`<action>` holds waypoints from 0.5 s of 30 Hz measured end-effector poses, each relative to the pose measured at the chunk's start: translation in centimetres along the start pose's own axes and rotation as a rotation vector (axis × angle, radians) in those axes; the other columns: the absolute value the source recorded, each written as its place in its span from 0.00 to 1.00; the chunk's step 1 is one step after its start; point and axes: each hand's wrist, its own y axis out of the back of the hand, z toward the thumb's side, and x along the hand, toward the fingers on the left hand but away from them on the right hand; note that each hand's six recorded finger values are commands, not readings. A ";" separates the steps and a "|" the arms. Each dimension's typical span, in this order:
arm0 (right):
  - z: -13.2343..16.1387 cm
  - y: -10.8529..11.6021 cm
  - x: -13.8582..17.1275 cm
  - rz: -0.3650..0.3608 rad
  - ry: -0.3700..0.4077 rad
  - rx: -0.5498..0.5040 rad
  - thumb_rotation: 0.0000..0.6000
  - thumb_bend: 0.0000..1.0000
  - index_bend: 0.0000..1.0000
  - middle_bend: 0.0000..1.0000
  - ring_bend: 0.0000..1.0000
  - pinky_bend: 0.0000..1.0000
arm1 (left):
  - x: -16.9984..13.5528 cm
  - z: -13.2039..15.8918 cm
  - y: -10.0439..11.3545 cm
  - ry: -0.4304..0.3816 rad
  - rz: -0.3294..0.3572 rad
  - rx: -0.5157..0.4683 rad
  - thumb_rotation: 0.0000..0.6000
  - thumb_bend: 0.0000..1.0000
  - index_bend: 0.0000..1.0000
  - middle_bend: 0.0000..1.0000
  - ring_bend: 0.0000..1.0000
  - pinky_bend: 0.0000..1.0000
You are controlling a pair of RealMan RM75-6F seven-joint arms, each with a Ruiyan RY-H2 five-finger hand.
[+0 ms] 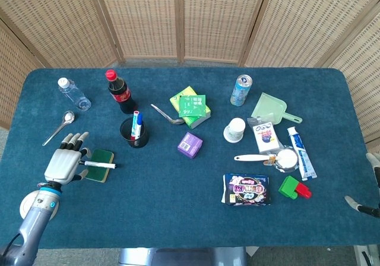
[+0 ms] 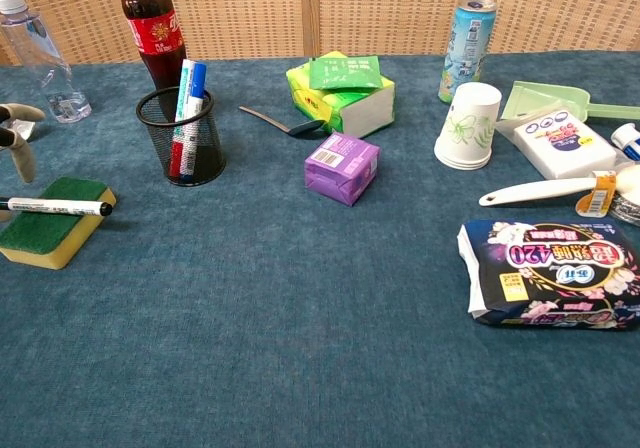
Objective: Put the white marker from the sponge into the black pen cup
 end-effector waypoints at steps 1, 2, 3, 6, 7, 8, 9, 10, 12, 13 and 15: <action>0.0 0.0 0.0 0.000 0.000 0.000 1.00 0.00 0.09 0.00 0.00 0.00 | 0.2 0.1 0.0 -0.001 -0.002 0.004 1.00 0.32 0.42 0.00 0.00 0.00; 0.0 0.0 0.0 0.000 0.000 -0.002 1.00 0.00 0.09 0.00 0.00 0.00 | 0.3 0.2 -0.1 -0.002 -0.004 0.007 1.00 0.32 0.42 0.00 0.00 0.00; 0.0 0.0 0.0 0.000 -0.001 -0.002 1.00 0.00 0.09 0.00 0.00 0.00 | 0.4 0.3 -0.1 -0.004 -0.006 0.012 1.00 0.32 0.42 0.00 0.00 0.00; -0.1 0.1 0.0 -0.002 -0.003 -0.004 1.00 0.00 0.09 0.00 0.00 0.00 | 0.7 0.6 -0.2 -0.005 -0.013 0.021 1.00 0.32 0.43 0.00 0.00 0.00; -0.1 0.1 0.0 -0.002 -0.004 -0.004 1.00 0.00 0.09 0.00 0.00 0.00 | 0.8 0.7 -0.3 -0.006 -0.016 0.024 1.00 0.32 0.43 0.00 0.00 0.00; -0.1 0.1 0.0 -0.002 -0.004 -0.005 1.00 0.00 0.09 0.00 0.00 0.00 | 0.9 0.7 -0.4 -0.006 -0.019 0.024 1.00 0.32 0.43 0.00 0.00 0.00; -0.2 0.1 0.0 -0.002 -0.005 -0.006 1.00 0.00 0.09 0.00 0.00 0.00 | 1.0 0.8 -0.4 -0.007 -0.022 0.024 1.00 0.32 0.43 0.00 0.00 0.00; -0.2 0.1 0.0 -0.002 -0.005 -0.006 1.00 0.00 0.09 0.00 0.00 0.00 | 1.1 1.0 -0.5 -0.008 -0.024 0.023 1.00 0.32 0.44 0.00 0.00 0.00; -0.2 0.1 -0.1 -0.001 -0.004 -0.007 1.00 0.00 0.09 0.00 0.00 0.00 | 1.1 1.1 -0.6 -0.010 -0.026 0.022 1.00 0.32 0.46 0.00 0.00 0.00; -0.1 0.1 -0.1 -0.001 -0.003 -0.007 1.00 0.00 0.09 0.00 0.00 0.00 | 1.2 1.3 -0.7 -0.013 -0.027 0.022 1.00 0.32 0.46 0.00 0.00 0.00; -0.1 0.1 0.0 -0.001 -0.002 -0.007 1.00 0.00 0.09 0.00 0.00 0.00 | 1.2 1.5 -0.8 -0.018 -0.029 0.027 1.00 0.32 0.48 0.00 0.00 0.00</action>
